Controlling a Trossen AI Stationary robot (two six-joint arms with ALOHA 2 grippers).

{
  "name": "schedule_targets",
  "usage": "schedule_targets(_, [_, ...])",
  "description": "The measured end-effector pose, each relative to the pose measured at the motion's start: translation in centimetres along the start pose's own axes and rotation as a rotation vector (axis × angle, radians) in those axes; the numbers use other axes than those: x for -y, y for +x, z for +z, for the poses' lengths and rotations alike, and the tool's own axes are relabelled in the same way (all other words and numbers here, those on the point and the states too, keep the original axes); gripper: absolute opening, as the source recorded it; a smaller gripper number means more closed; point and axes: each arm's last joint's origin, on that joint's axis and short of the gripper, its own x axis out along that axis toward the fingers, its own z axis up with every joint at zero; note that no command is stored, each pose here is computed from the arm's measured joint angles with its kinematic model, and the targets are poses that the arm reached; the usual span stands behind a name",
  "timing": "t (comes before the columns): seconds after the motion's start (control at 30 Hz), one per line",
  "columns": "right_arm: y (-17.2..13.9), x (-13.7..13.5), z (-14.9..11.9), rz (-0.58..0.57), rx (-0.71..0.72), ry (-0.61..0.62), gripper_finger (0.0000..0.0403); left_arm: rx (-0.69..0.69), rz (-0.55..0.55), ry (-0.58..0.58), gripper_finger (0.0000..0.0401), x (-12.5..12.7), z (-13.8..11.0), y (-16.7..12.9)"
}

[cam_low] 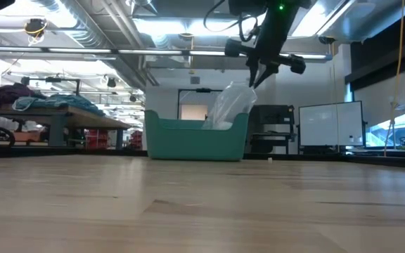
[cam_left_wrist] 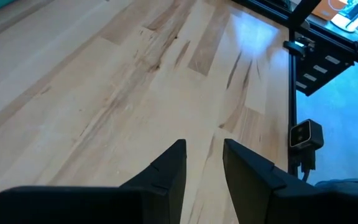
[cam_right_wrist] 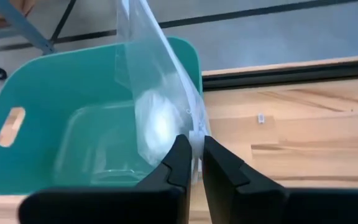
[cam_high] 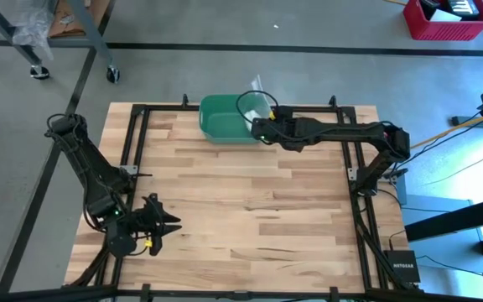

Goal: Roll bandage
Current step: Put the transparent zip bag into the green bin, then return to Home Position

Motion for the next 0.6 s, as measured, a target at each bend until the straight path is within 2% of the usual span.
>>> schedule_targets(0.2, [0.22,-0.16,-0.16,0.002,0.000,-0.059,0.0047,0.000,0.000,0.000,0.0098,0.00,0.00,-0.01])
schedule_targets(0.5, [0.94,-0.50,-0.69,0.000,-0.007,-0.070,0.0141,0.001,-0.003,-0.003,0.0098,0.03,0.01,-0.01])
schedule_targets(0.6, [0.15,-0.45,0.06,0.011,-0.003,-0.145,0.0160,0.001,-0.002,-0.003,0.0098,0.03,0.01,-0.01])
